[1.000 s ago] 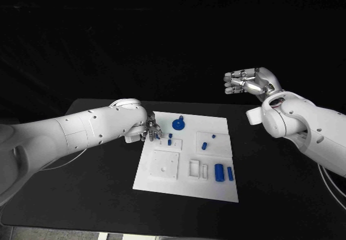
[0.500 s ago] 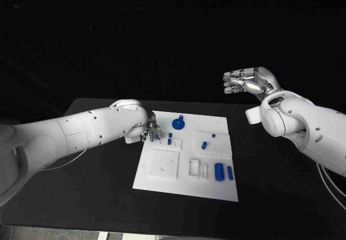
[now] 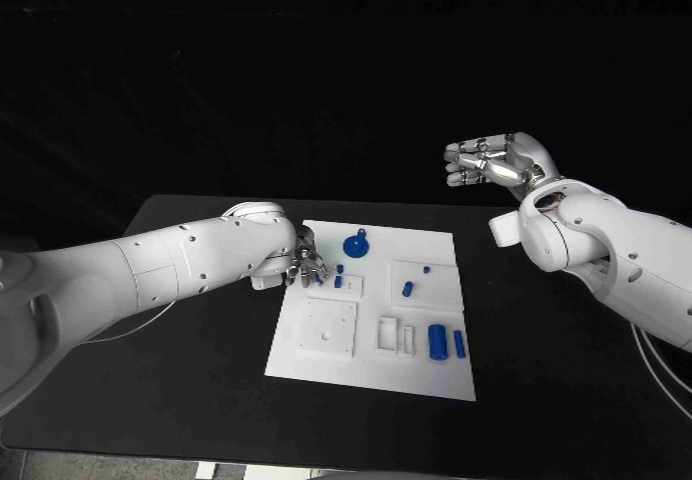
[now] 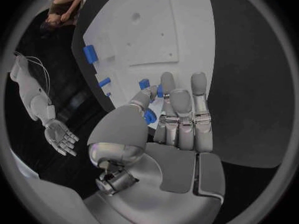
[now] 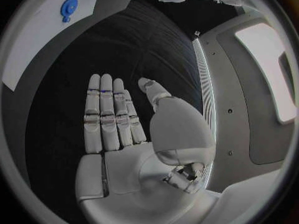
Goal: Assemble the parts on the task board
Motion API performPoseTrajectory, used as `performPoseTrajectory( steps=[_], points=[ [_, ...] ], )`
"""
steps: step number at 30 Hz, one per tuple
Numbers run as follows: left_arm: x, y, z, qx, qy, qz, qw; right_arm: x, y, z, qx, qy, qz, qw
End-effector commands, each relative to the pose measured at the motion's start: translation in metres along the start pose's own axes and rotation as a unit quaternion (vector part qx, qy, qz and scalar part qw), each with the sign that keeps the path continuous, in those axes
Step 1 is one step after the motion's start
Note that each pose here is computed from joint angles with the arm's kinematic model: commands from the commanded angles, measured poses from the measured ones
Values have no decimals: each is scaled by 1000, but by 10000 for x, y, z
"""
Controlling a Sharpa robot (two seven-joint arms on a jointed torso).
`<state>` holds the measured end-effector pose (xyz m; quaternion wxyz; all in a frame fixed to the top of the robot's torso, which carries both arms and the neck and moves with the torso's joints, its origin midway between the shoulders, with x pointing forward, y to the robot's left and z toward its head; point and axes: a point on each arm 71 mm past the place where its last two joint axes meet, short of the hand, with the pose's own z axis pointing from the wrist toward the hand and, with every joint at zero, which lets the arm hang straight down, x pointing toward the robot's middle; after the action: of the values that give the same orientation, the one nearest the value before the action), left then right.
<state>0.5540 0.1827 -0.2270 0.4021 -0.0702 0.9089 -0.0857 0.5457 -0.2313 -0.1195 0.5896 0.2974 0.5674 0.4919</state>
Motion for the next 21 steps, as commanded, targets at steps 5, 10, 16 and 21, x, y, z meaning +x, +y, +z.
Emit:
performPoseTrajectory(
  steps=[5,10,16,21],
  points=[
    [16,-39,-1,12,1,15,1000,17,9,3,-3,10,-4,1000],
    [26,-45,-4,15,4,19,1000,14,8,2,-3,9,-4,1000],
    [35,-46,-8,16,7,24,1000,15,8,3,-3,9,-4,1000],
    [35,-34,-10,16,8,26,1000,17,6,5,-3,9,-4,1000]
  ],
)
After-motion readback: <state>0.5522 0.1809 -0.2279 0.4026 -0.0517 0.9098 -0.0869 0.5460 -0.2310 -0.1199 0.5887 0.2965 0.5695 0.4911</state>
